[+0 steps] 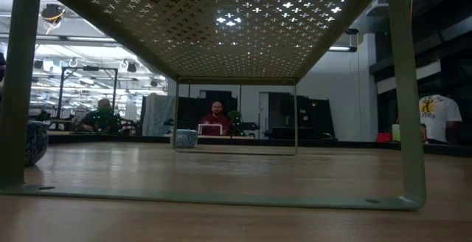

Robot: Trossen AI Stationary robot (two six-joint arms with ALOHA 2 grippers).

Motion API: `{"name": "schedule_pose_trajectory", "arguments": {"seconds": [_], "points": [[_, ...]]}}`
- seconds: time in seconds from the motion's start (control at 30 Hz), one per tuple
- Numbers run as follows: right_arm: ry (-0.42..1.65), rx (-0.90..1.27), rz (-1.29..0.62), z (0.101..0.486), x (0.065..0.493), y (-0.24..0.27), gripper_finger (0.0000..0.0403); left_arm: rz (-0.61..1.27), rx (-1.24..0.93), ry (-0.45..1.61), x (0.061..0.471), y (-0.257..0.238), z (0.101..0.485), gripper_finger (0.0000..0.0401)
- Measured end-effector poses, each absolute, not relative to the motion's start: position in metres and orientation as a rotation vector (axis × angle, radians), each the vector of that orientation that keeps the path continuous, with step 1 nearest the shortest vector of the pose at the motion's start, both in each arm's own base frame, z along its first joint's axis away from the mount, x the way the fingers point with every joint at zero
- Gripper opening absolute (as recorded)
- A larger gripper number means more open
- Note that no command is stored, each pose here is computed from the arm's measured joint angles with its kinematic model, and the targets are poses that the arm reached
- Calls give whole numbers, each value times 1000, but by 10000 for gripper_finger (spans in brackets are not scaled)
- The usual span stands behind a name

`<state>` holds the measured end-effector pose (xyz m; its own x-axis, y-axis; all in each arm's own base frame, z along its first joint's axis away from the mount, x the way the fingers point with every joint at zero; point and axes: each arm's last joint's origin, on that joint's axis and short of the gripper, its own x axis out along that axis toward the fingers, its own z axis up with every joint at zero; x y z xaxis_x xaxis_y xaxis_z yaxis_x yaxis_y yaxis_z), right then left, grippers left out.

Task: Pick & Place candle stick holders
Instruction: Put the yellow candle holder on the shelf

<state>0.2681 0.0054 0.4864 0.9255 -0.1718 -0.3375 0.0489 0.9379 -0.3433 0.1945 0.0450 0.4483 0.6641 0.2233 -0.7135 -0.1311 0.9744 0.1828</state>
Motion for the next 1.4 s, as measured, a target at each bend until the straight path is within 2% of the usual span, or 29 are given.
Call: {"name": "schedule_pose_trajectory", "arguments": {"seconds": [0.37, 0.6, 0.87, 1.13, 1.4], "points": [[413, -338, 138, 464, 301, 4, 288, -114, 65, 762, 257, -1, 470, 19], [392, -336, 256, 462, 305, 9, 288, -185, 75, 733, 286, -32, 478, 19], [428, -339, 335, 459, 299, 25, 288, -235, 87, 793, 316, -63, 462, 19], [489, -151, 340, 475, 252, 35, 288, -262, 165, 819, 331, -88, 449, 19], [358, -15, 174, 509, 182, 23, 288, -250, 315, 839, 341, -95, 438, 19]]}}
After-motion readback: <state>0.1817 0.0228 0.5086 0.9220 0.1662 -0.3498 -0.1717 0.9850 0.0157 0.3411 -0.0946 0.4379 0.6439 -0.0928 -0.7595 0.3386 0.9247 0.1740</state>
